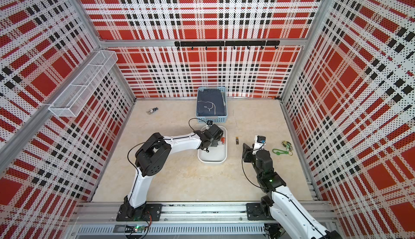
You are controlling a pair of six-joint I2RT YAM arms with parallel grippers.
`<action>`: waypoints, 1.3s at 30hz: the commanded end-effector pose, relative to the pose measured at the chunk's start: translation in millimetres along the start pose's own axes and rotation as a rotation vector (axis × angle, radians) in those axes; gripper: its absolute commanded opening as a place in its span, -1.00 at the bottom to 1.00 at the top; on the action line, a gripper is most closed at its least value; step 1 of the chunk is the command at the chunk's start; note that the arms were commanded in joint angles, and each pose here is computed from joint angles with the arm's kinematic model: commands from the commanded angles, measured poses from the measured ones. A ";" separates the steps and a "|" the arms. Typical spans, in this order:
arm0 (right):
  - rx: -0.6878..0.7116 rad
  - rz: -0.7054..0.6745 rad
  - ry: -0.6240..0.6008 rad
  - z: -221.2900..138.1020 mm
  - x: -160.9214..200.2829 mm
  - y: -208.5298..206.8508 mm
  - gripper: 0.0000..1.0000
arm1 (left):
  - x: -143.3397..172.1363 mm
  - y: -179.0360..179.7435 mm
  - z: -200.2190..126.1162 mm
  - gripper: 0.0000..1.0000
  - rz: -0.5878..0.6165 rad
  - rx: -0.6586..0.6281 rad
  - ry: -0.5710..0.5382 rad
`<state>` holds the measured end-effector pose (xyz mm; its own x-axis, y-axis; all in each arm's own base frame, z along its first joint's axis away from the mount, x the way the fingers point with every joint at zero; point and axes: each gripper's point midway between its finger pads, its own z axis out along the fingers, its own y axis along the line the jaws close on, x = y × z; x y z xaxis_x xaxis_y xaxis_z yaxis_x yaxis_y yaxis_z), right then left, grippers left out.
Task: Take the batteries out of the storage box
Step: Pick up the battery from the storage box, then place the battery at the center of the board.
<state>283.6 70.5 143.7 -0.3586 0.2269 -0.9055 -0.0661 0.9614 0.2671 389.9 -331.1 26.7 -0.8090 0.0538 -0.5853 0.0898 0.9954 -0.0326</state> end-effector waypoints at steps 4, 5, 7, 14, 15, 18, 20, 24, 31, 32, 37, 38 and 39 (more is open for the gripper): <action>0.010 0.003 -0.007 0.9 -0.3 -1.9 0.19 | -50.1 9.5 -55.7 -1.00 -0.030 0.044 -0.072; 0.008 0.002 -0.005 1.1 0.2 -1.6 0.19 | -55.9 15.0 -61.3 -1.00 -0.038 0.046 -0.082; 0.008 0.002 -0.006 1.3 0.2 -1.6 0.19 | -67.9 32.5 -72.1 -1.00 -0.055 0.033 -0.105; 0.002 -0.002 -0.003 1.9 0.9 -0.2 0.20 | -71.8 115.9 -65.6 -1.00 -0.096 -0.045 -0.118; 0.000 -0.004 -0.003 2.0 0.8 0.2 0.21 | -66.7 126.4 -58.2 -1.00 -0.096 -0.056 -0.106; -0.002 -0.006 0.002 2.6 1.7 0.7 0.21 | -51.9 143.5 -38.4 -1.00 -0.106 -0.046 -0.069; -0.005 -0.008 0.002 2.8 1.5 1.3 0.21 | -44.1 148.0 -28.1 -1.00 -0.116 -0.036 -0.052; -0.007 -0.010 0.006 3.7 2.3 1.9 0.21 | -34.1 145.9 -10.9 -1.00 -0.113 -0.027 -0.025; -0.015 -0.017 0.012 4.4 3.3 4.0 0.21 | -17.0 136.8 11.0 -1.00 -0.105 -0.027 0.032; -0.015 -0.018 0.011 4.2 2.9 4.0 0.22 | -15.4 136.0 13.0 -1.00 -0.105 -0.027 0.037; -0.027 -0.022 0.010 4.3 2.9 6.4 0.22 | -12.1 137.4 17.2 -1.00 -0.108 -0.039 0.046; -0.030 -0.025 0.013 4.4 3.7 7.2 0.23 | -12.8 138.2 16.9 -0.97 -0.110 -0.043 0.043; -0.032 -0.026 0.013 4.6 3.5 7.5 0.23 | -12.9 138.5 16.4 -0.90 -0.111 -0.044 0.042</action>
<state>284.6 74.6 134.9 -0.3889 0.2074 -0.8976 -0.0773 0.9635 0.2562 421.1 -192.0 21.3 -0.8322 -0.0532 -0.5519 -0.0249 0.9980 -0.0586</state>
